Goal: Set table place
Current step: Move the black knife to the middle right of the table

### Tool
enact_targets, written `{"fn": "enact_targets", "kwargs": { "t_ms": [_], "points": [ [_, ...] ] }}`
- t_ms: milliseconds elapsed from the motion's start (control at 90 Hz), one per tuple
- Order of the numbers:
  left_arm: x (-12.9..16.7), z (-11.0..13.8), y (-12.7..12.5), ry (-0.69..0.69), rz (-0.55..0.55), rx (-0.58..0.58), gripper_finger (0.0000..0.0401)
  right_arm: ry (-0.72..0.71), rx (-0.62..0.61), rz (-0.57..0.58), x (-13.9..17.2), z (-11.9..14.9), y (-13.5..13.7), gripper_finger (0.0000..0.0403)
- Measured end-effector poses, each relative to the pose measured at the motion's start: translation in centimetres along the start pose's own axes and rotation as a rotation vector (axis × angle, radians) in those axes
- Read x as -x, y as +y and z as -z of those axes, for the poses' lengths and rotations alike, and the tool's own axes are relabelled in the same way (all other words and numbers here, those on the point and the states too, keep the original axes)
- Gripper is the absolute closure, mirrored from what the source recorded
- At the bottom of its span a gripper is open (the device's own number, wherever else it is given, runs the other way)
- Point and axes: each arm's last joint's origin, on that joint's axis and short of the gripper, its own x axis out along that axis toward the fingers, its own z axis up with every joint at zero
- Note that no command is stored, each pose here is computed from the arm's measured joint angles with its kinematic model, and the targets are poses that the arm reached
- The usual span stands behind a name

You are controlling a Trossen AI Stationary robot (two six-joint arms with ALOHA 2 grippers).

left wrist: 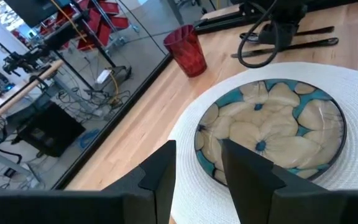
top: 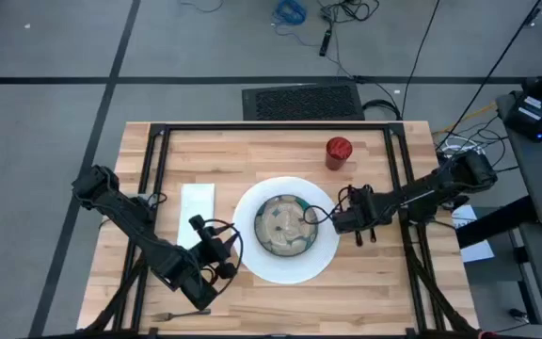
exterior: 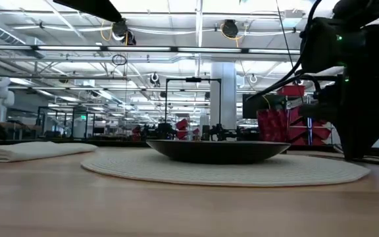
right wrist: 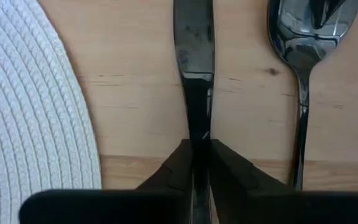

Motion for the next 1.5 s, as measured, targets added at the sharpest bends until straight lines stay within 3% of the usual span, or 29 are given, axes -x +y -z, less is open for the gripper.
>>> {"fn": "enact_targets", "kwargs": {
  "t_ms": [378, 756, 1144, 1256, 1500],
  "points": [
    [0.0, 0.0, 0.0, -0.001, 0.000, 0.000, 0.0285, -0.020, -0.010, 0.034, -0.1, -0.1, -0.4, 0.0371],
    [0.0, 0.0, 0.0, -0.001, 0.000, 0.000, 0.0285, -0.022, 0.017, 0.038, -0.1, -0.1, -0.4, 0.0326],
    [0.0, 0.0, 0.0, -0.001, 0.000, 0.000, 0.0285, -0.040, 0.061, -0.018, 2.7, -1.4, -2.7, 0.0287],
    [0.0, 0.0, 0.0, -0.001, 0.000, 0.000, 0.0285, -0.051, 0.044, -0.082, 3.5, -1.7, -2.9, 0.0282],
    [0.0, 0.0, 0.0, -0.001, 0.000, 0.000, 0.0285, -0.055, 0.052, -0.071, 3.1, -1.5, -2.6, 0.0284]
  ]
}}
